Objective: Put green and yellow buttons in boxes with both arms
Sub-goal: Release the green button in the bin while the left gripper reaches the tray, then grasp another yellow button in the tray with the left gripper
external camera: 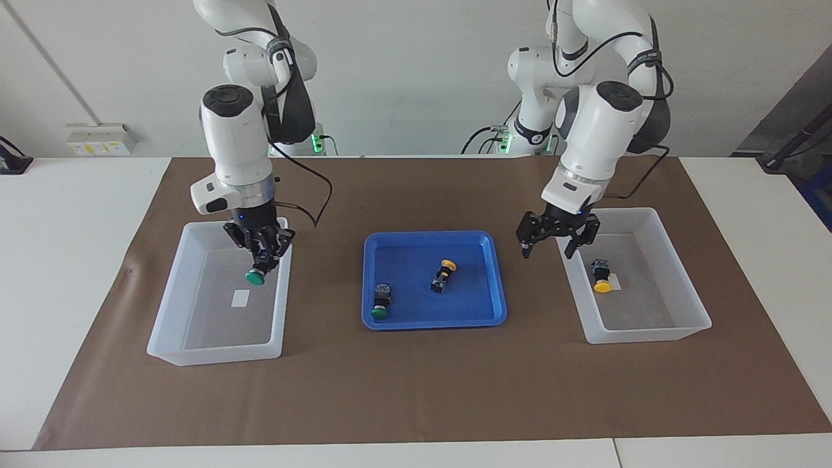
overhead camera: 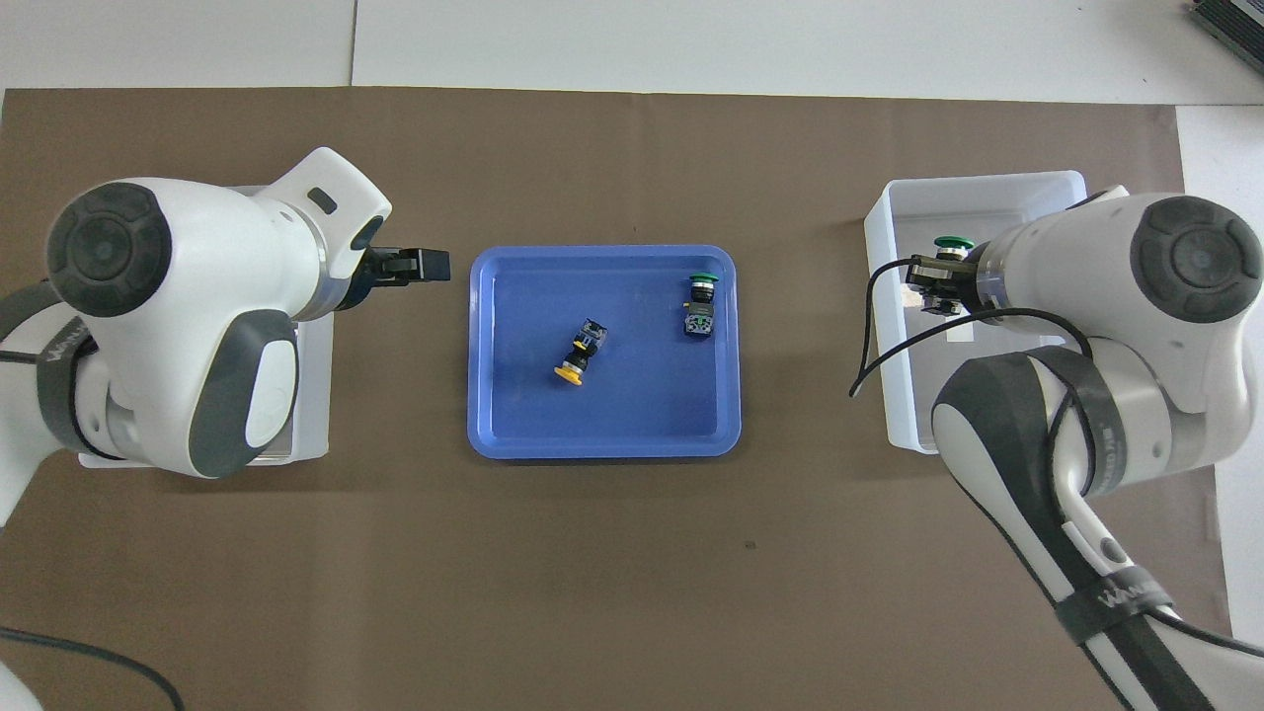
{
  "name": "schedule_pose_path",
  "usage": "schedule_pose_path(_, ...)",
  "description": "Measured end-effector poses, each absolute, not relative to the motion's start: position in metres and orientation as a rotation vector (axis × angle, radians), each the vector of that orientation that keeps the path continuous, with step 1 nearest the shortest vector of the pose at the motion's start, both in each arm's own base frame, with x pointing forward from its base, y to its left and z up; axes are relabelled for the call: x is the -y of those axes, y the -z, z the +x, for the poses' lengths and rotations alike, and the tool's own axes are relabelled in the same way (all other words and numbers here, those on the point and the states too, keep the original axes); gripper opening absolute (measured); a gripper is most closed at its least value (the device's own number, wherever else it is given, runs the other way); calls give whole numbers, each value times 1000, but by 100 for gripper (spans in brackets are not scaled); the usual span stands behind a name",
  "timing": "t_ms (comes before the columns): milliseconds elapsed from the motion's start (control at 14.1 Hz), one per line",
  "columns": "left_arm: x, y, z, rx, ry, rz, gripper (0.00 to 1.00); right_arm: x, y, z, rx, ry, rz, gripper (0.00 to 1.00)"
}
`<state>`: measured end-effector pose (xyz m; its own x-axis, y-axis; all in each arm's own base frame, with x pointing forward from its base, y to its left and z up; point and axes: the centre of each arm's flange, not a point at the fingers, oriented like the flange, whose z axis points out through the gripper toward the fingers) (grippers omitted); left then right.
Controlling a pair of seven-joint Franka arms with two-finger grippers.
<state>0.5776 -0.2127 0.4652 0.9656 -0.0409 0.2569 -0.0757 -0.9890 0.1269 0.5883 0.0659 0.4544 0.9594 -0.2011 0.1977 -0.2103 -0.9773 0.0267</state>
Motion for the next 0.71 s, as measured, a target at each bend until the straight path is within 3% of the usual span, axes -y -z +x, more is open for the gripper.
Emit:
schedule_pose_path(283,271,-424,572,141,-389,2946,100,-18,-422,589,67,-187,3070,33)
schedule_pose_path(707,363,-337,539,218,-290,2934,100,-1,-359,605,-108,-137,3072,33)
